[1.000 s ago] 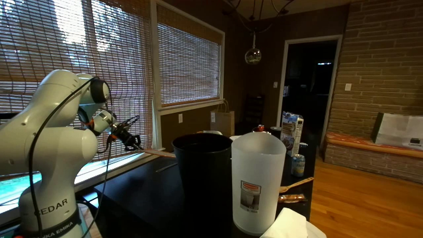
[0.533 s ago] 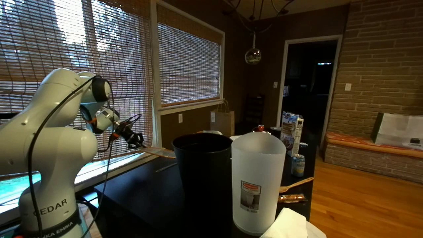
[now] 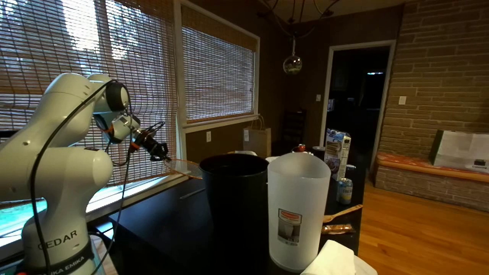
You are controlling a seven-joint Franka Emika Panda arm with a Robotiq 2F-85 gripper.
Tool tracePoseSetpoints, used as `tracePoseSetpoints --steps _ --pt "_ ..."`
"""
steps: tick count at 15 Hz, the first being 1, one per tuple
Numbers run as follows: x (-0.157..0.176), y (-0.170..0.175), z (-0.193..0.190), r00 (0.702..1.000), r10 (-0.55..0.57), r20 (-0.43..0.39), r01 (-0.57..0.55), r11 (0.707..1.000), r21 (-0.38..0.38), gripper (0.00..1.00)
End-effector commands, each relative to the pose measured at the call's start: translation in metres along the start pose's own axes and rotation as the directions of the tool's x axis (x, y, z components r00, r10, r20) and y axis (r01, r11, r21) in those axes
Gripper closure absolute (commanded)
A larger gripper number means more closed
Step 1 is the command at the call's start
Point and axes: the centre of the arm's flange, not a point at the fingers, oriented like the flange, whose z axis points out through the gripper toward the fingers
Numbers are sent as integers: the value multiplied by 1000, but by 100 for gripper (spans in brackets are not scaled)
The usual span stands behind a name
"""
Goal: Put the racket in the black bin.
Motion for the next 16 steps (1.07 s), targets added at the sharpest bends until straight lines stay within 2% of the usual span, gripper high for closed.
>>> tracePoseSetpoints --steps 1,4,8,12,16 --pt "-9 31 -18 999 54 -6 -54 998 -21 98" --pt "-9 51 -27 996 90 -7 -90 996 -12 98" --pt "-8 82 -42 989 142 -34 -141 989 43 98" --pt "-4 123 -69 976 207 -67 -203 977 70 98" --pt "-1 147 -91 964 250 -93 -240 965 104 98"
